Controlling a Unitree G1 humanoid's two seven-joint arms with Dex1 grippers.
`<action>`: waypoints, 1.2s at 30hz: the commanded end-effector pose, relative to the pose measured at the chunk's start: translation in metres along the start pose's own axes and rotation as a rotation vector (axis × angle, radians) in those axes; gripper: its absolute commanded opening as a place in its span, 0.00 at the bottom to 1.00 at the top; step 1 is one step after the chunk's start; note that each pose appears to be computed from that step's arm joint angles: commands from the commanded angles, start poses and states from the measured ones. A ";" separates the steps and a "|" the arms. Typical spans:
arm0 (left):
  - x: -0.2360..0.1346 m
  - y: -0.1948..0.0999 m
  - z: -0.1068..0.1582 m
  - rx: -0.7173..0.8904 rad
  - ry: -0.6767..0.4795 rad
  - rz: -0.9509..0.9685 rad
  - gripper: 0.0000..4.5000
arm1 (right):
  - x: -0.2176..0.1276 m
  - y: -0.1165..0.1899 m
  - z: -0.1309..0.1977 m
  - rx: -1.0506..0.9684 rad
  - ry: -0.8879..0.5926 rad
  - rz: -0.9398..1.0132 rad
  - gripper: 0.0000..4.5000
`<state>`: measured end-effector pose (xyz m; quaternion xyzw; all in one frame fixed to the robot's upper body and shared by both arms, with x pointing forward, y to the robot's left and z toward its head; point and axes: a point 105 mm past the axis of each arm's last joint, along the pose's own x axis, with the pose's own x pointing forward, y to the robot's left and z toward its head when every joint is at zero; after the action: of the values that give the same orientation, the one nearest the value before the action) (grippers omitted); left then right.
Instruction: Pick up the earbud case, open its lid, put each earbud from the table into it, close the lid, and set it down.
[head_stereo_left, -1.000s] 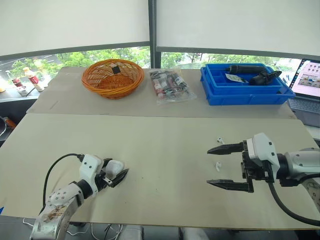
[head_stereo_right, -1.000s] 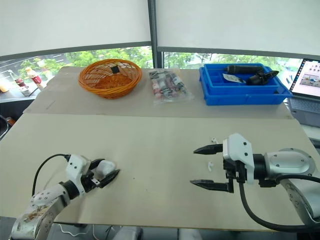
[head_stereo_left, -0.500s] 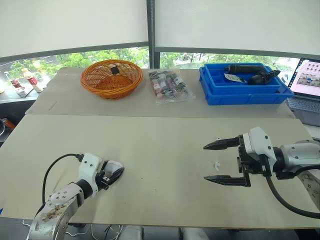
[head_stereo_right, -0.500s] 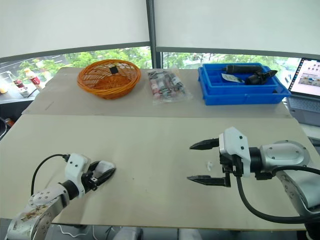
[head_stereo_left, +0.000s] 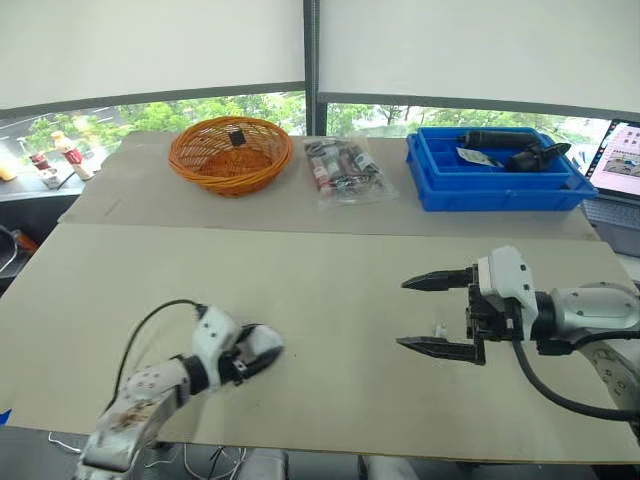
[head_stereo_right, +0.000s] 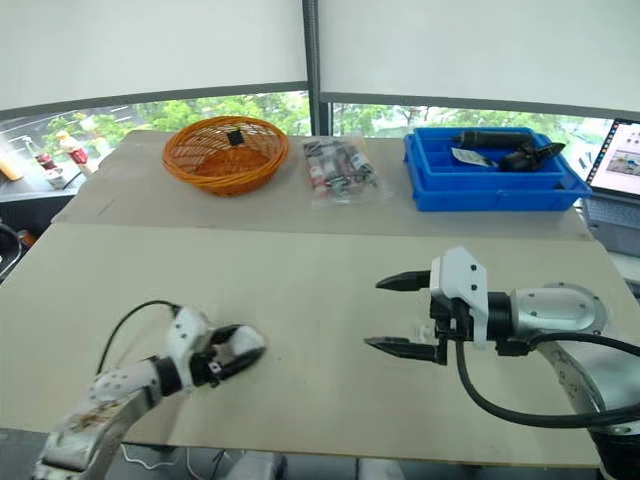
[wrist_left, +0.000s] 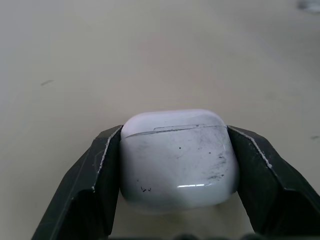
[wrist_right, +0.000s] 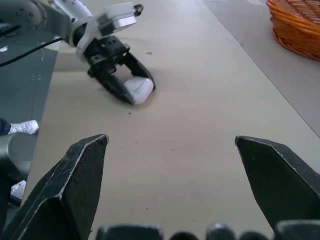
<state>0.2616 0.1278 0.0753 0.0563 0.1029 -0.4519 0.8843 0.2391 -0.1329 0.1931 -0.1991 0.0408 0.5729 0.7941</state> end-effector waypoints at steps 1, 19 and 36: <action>0.024 -0.012 0.031 0.187 -0.126 -0.151 0.60 | 0.016 0.006 0.007 0.052 -0.007 -0.043 1.00; 0.044 -0.039 0.081 0.718 -0.486 -0.268 0.60 | 0.059 0.011 -0.011 0.631 0.005 -0.037 1.00; 0.045 -0.044 0.086 0.774 -0.535 -0.262 0.60 | 0.071 0.010 -0.006 0.718 -0.018 0.024 0.43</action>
<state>0.2661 0.0546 0.1388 0.2467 -0.2684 -0.5652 0.7400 0.2564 -0.0716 0.1559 0.1042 0.2494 0.5232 0.8082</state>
